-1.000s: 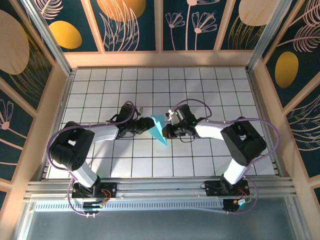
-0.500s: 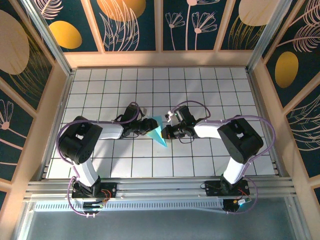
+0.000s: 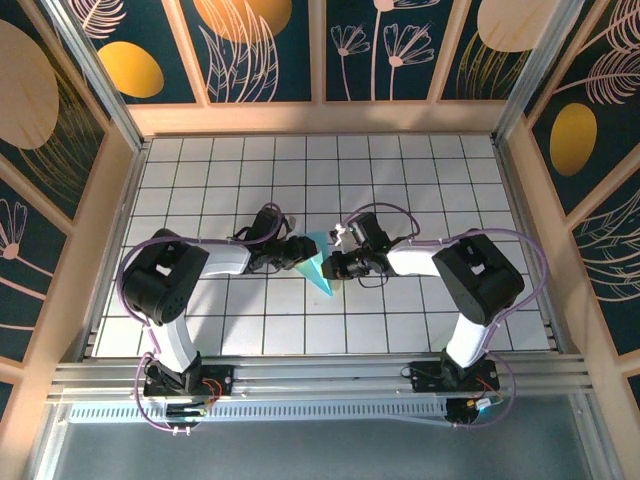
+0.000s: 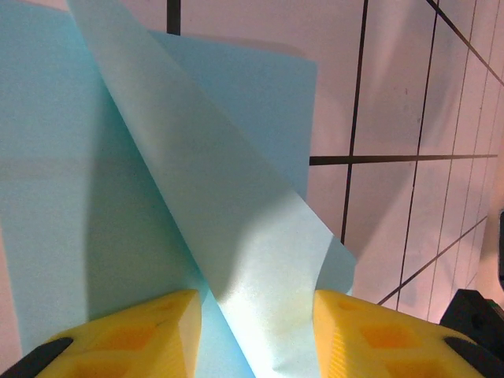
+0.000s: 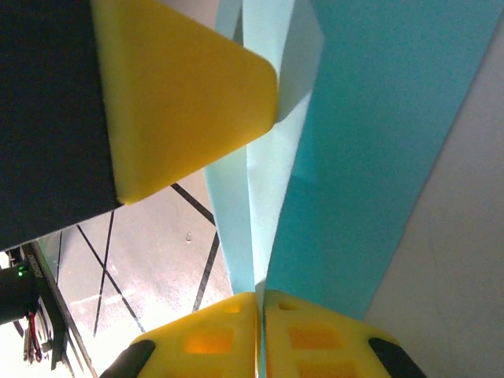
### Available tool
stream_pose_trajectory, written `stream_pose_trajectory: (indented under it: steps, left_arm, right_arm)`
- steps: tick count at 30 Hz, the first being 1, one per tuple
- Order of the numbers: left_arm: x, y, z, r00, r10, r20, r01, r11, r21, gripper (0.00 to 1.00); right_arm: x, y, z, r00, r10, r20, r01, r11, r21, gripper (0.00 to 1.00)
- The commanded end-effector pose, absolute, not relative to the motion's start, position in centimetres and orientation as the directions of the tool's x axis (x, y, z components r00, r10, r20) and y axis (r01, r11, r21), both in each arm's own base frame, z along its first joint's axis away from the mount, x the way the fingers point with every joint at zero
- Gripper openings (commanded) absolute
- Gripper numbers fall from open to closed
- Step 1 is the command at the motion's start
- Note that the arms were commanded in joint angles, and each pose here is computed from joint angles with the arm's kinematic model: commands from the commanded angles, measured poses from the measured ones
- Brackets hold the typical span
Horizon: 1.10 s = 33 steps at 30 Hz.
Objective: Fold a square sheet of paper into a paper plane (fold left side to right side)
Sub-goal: Fourth fold the wing at the center of the table.
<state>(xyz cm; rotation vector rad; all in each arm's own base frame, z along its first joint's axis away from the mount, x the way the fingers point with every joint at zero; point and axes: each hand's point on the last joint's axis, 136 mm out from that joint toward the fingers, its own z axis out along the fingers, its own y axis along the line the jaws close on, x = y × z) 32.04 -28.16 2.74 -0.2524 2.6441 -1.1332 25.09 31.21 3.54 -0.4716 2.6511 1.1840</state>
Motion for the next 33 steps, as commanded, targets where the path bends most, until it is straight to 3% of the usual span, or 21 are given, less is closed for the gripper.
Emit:
stream_pose_trajectory:
  steps: [1, 14, 33]
  left_arm:
    - [31.5, -27.2, 0.3, -0.959, -0.247, -0.142, -0.092, 0.74, -0.666, 0.41]
    - [31.5, -26.8, -0.3, -0.96, -0.241, -0.145, -0.095, 0.762, -0.64, 0.39]
    - [31.6, -27.0, -0.2, -0.96, -0.238, -0.15, -0.087, 0.759, -0.645, 0.39]
  right_arm:
    - [24.9, 31.1, 3.3, -0.937, -0.202, -0.285, -0.348, 0.617, 0.706, 0.13]
    - [26.2, 30.0, 7.7, -0.933, -0.146, -0.33, -0.356, 0.52, 0.776, 0.33]
    - [27.7, 31.1, 5.3, -0.949, -0.189, -0.253, -0.316, 0.524, 0.791, 0.33]
